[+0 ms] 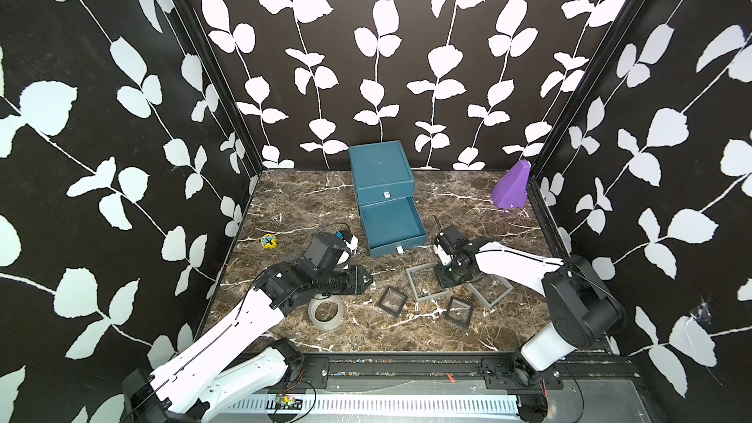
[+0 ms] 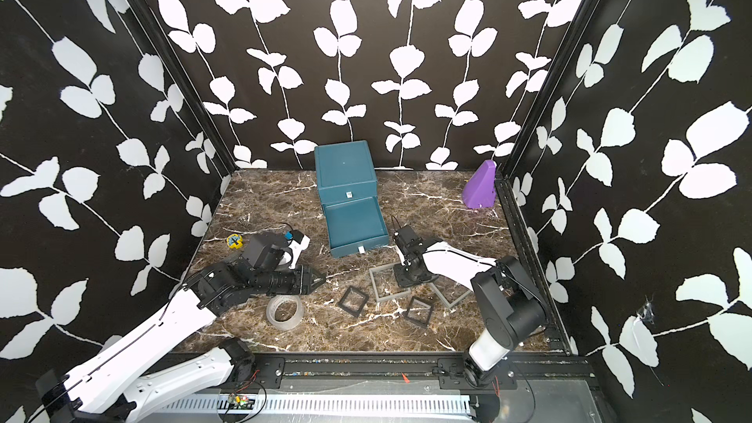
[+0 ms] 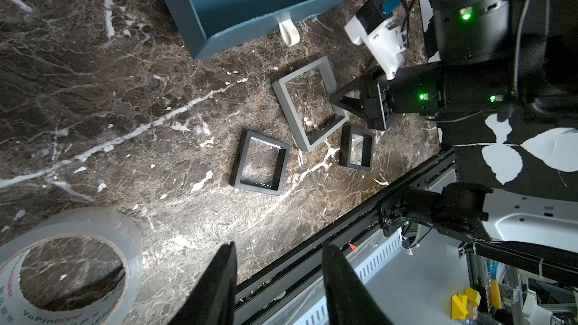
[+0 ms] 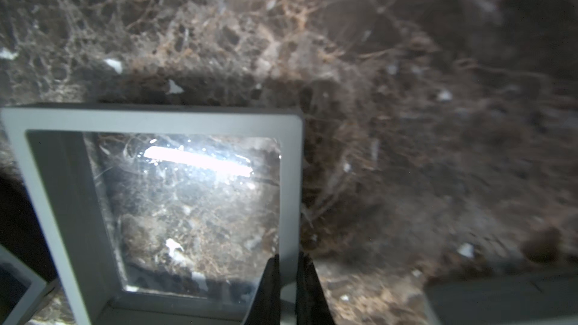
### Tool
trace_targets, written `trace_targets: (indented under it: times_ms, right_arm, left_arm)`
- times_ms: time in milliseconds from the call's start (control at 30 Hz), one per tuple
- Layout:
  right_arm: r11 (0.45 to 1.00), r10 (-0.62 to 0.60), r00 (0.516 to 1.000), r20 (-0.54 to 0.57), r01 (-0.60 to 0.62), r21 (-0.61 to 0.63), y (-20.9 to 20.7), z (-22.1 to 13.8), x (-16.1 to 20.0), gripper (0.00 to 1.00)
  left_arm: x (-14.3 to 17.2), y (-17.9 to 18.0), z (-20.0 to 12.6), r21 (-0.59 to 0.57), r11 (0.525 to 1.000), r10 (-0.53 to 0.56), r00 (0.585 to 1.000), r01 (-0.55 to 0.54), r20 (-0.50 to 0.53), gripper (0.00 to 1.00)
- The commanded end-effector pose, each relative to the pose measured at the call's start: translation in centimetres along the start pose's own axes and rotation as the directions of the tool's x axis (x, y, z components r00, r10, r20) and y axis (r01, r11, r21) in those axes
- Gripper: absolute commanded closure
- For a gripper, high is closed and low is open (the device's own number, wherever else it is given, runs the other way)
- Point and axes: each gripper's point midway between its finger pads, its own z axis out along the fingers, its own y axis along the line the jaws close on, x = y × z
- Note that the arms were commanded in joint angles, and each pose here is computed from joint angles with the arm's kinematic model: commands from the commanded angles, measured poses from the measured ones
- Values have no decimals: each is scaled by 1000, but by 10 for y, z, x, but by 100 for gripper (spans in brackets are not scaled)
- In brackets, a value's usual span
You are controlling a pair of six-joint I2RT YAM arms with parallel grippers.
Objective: Place the brooch boxes into the drawer by color
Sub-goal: Pick up the brooch box from the center of the board, then place the brooch box in the drawer.
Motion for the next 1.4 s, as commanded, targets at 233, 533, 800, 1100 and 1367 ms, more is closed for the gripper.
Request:
trace_targets:
  times_ms: [233,533,800,1100,1367]
  right_arm:
    - [976,116,986,120,-136,171,-33,-72,-2,100]
    - [946,216,959,184,-253,205,-53,-140,8,100]
    - [968,162,945,283,-208,139,-24,-203,-41,100]
    - [988,97,941,324,-130,82,29,-223,-98,100]
    - [995,50,937,346,-75,60,65,-198,-145,100]
  left_arm:
    - [-11,-13,-4,35,999,33,999,-34,32,59]
    - [-30,-22,-6,34,999,37,996,-40,78,59]
    - [-55,-30,-19,1,999,42,988,-43,150,59]
    - [-98,-11,-43,-25,996,-81,960,91,268,59]
    - [-123,8,-56,-47,985,-141,929,167,342,58]
